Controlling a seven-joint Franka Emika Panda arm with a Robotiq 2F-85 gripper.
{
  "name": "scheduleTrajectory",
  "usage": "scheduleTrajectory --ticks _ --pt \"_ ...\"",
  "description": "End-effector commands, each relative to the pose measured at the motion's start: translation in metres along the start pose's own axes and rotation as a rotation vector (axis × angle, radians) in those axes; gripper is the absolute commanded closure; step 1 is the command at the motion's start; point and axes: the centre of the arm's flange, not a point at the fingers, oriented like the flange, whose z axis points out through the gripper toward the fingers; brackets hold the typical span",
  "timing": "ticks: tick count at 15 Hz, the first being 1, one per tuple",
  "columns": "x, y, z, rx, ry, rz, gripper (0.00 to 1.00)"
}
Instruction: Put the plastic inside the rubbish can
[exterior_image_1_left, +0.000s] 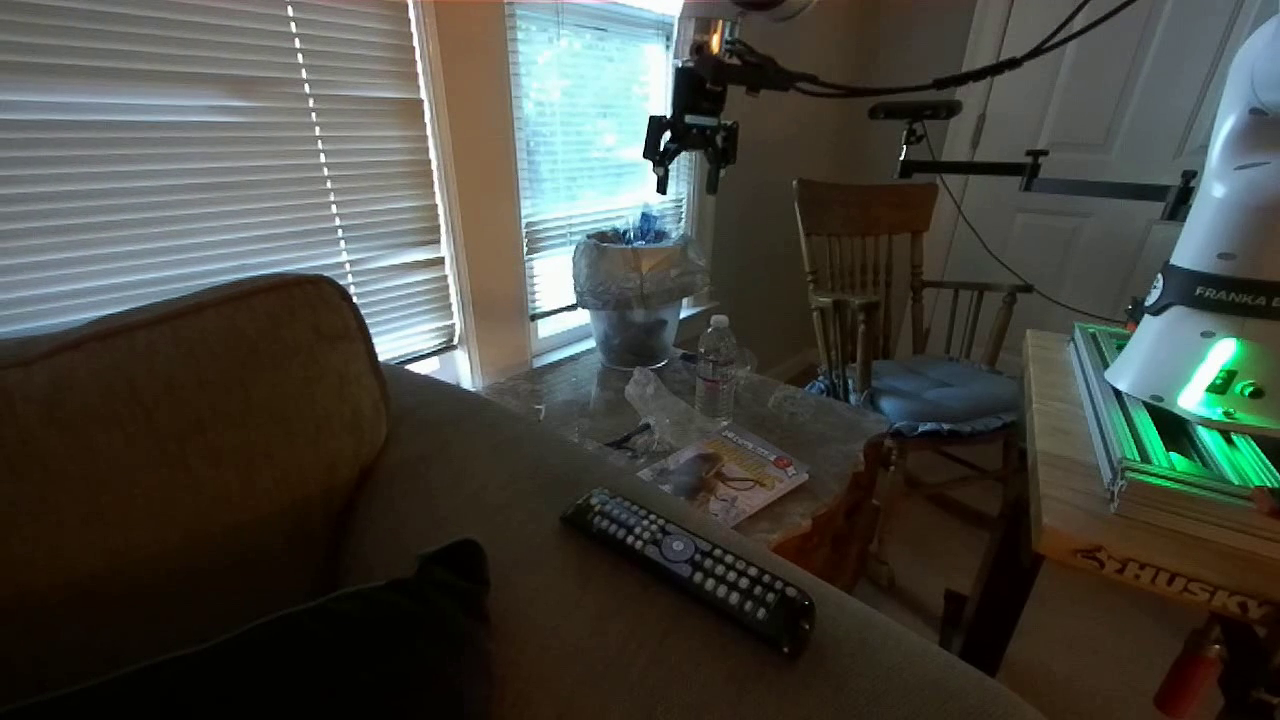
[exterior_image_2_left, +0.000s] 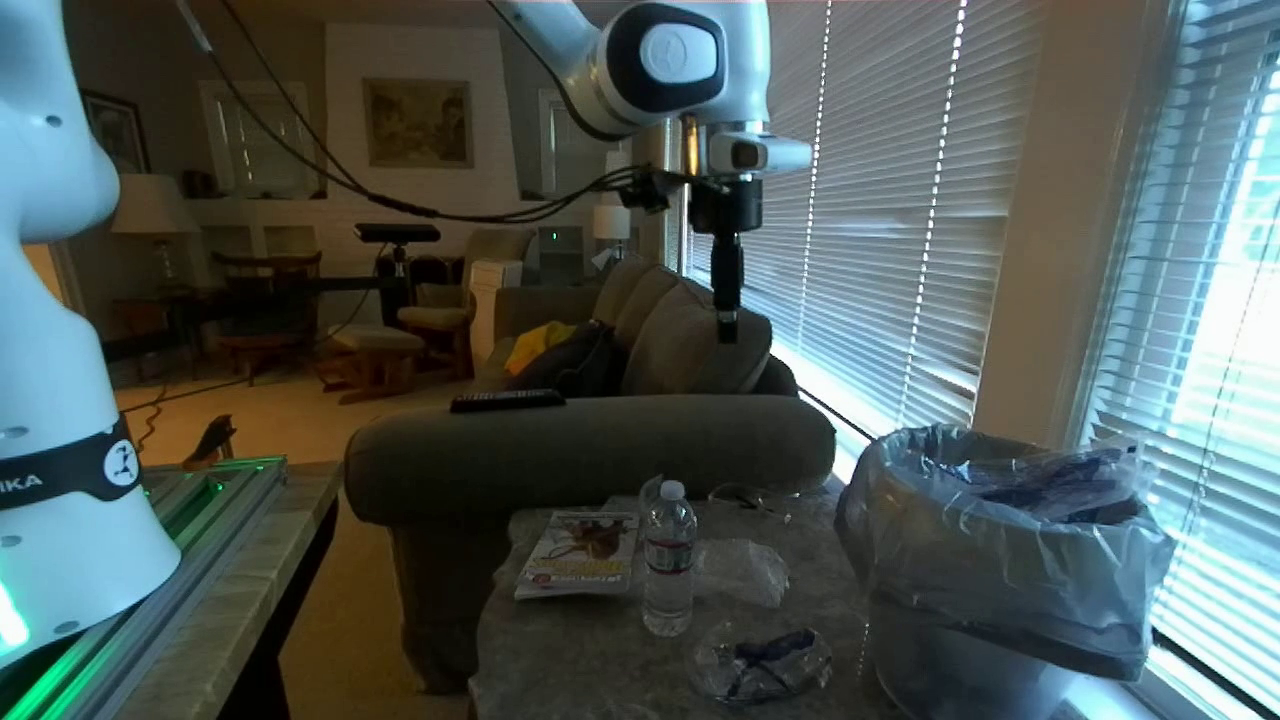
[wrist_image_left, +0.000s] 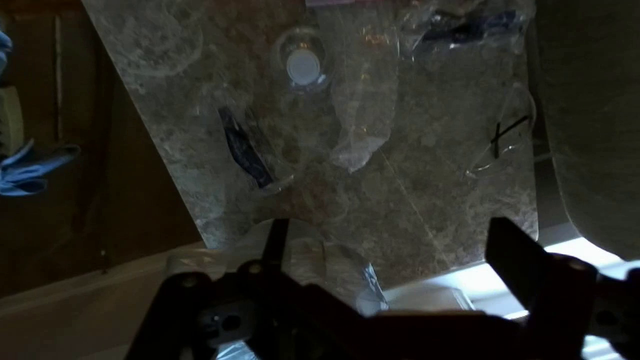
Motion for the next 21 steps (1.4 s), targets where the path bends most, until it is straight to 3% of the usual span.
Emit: scheduleTrajectory --ticks 1,5,11,12,13,19,21 --pt "0.034 -0.016 0.048 -0.029 0.043 0.0 0.0" --pt "0.039 -0.012 0.098 -0.109 -0.011 0.009 0.0" --pt "0.033 -0.015 0.147 -0.118 -0.107 -0.032 0.0" --pt "0.029 -0.015 0.154 -0.153 -0.148 -0.004 0.0" --pt "0.023 -0.005 0.144 -0.132 -0.1 -0.019 0.0" --pt "0.022 -0.007 0.153 -0.153 -0.131 -0.02 0.0" --pt "0.028 -0.016 0.174 -0.137 -0.114 0.0 0.0"
